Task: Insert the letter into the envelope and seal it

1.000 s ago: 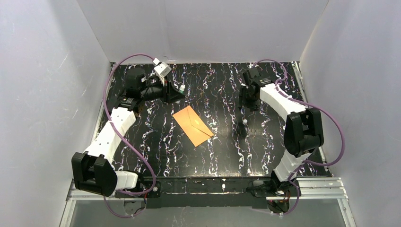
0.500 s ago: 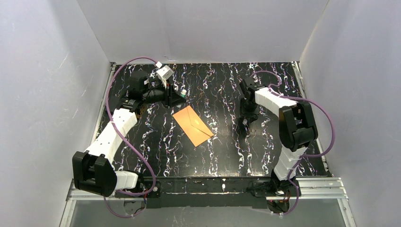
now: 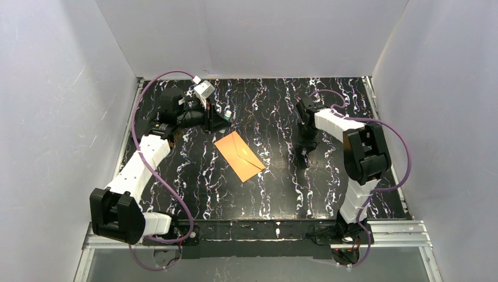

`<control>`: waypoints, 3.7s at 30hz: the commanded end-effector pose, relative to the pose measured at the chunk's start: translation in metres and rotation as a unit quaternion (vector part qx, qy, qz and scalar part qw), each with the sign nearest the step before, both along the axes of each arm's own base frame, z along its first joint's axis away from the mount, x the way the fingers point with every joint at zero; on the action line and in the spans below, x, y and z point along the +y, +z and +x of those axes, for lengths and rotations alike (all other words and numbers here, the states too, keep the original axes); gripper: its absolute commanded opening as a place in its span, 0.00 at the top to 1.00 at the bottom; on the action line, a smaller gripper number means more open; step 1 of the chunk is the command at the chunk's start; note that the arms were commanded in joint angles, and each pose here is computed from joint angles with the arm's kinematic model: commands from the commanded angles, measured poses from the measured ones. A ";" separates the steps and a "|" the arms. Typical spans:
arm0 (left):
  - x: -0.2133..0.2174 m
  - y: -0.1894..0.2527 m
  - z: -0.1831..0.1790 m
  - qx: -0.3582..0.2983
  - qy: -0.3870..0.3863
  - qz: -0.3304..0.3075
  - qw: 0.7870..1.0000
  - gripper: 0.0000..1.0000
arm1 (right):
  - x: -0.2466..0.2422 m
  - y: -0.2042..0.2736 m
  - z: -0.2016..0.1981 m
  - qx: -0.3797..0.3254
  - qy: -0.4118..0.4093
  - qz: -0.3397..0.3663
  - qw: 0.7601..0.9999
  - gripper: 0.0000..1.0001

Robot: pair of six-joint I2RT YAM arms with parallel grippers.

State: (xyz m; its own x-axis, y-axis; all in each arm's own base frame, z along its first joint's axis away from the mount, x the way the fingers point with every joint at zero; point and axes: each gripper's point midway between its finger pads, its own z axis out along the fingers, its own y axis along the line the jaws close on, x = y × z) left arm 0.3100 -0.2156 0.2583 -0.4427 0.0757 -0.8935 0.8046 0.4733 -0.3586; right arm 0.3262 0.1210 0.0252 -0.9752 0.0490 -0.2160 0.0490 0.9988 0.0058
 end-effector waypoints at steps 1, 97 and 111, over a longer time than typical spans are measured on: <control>-0.002 0.015 -0.004 -0.024 -0.008 -0.007 1.000 1.00 | 0.006 0.011 0.005 -0.001 0.003 0.011 1.000 0.72; -0.018 -0.001 -0.025 -0.133 -0.177 0.167 0.961 1.00 | 0.262 0.287 -0.053 -0.063 0.293 0.519 0.800 0.93; -0.030 0.010 -0.008 -0.150 -0.154 0.153 0.965 1.00 | 0.270 0.250 -0.072 -0.007 0.302 0.474 0.827 0.99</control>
